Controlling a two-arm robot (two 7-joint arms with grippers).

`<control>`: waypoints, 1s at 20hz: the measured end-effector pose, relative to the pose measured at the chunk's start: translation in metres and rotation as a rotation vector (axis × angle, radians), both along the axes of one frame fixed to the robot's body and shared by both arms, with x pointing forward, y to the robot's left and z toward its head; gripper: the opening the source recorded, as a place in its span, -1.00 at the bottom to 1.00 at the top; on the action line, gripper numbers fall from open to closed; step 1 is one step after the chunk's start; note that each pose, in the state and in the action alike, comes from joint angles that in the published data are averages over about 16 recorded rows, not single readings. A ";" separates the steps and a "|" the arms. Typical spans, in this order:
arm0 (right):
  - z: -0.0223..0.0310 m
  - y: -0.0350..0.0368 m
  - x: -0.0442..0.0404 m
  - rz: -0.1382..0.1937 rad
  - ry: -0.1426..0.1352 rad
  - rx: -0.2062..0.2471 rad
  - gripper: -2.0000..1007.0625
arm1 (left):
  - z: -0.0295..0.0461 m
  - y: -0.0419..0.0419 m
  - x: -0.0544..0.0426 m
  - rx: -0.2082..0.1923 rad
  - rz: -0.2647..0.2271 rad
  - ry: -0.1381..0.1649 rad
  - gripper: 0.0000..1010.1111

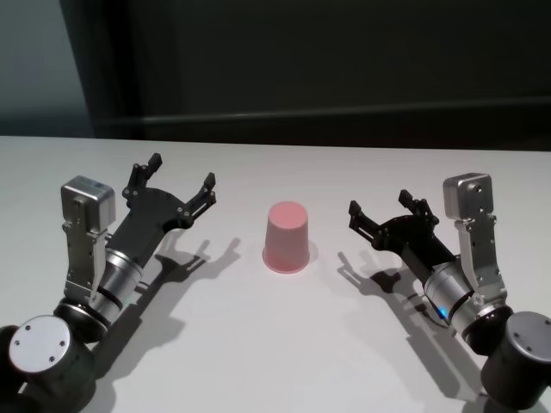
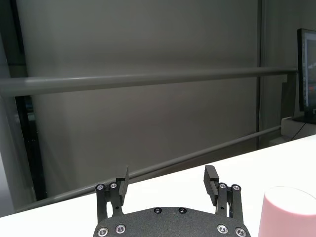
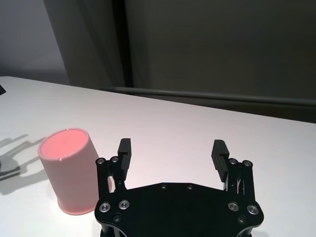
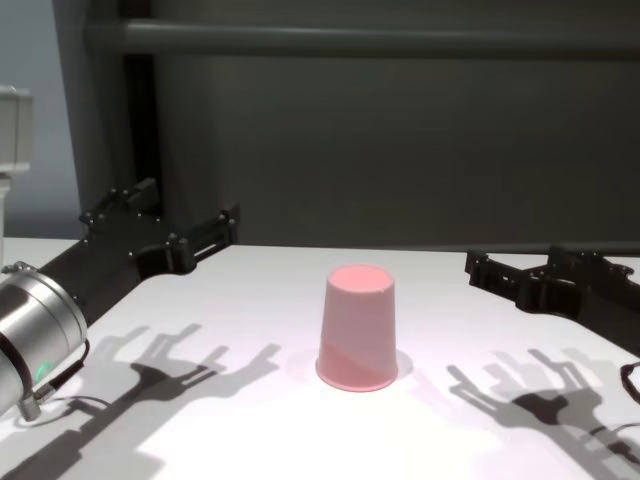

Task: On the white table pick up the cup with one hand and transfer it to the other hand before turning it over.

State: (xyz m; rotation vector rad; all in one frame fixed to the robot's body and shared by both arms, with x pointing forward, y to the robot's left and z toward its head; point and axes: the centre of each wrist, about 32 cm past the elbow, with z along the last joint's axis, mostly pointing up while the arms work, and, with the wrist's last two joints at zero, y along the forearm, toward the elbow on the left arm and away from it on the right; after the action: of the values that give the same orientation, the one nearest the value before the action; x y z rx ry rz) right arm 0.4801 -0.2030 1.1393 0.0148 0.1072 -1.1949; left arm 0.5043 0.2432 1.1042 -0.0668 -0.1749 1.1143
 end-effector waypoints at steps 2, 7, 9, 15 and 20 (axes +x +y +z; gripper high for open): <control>-0.0010 -0.0005 -0.0008 -0.006 0.000 0.002 0.99 | 0.0000 0.0000 0.0000 0.000 0.000 0.000 0.99; -0.0025 -0.0016 -0.0026 -0.019 -0.004 0.006 0.99 | 0.0000 0.0000 0.0000 0.000 0.000 0.000 0.99; -0.0028 -0.0018 -0.0031 -0.023 -0.006 0.007 0.99 | 0.0000 0.0000 0.0000 0.000 0.000 0.000 0.99; -0.0029 -0.0018 -0.0038 -0.029 -0.012 0.009 0.99 | 0.0000 0.0000 0.0000 0.000 0.000 0.000 0.99; -0.0027 -0.0016 -0.0037 -0.028 -0.012 0.008 0.99 | 0.0000 0.0000 0.0000 0.000 0.000 0.000 0.99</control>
State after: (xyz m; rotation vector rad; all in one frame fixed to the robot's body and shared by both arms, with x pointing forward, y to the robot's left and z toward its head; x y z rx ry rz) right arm 0.4765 -0.2046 1.1366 0.0308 0.1015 -1.2219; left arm 0.5043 0.2432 1.1042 -0.0667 -0.1749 1.1143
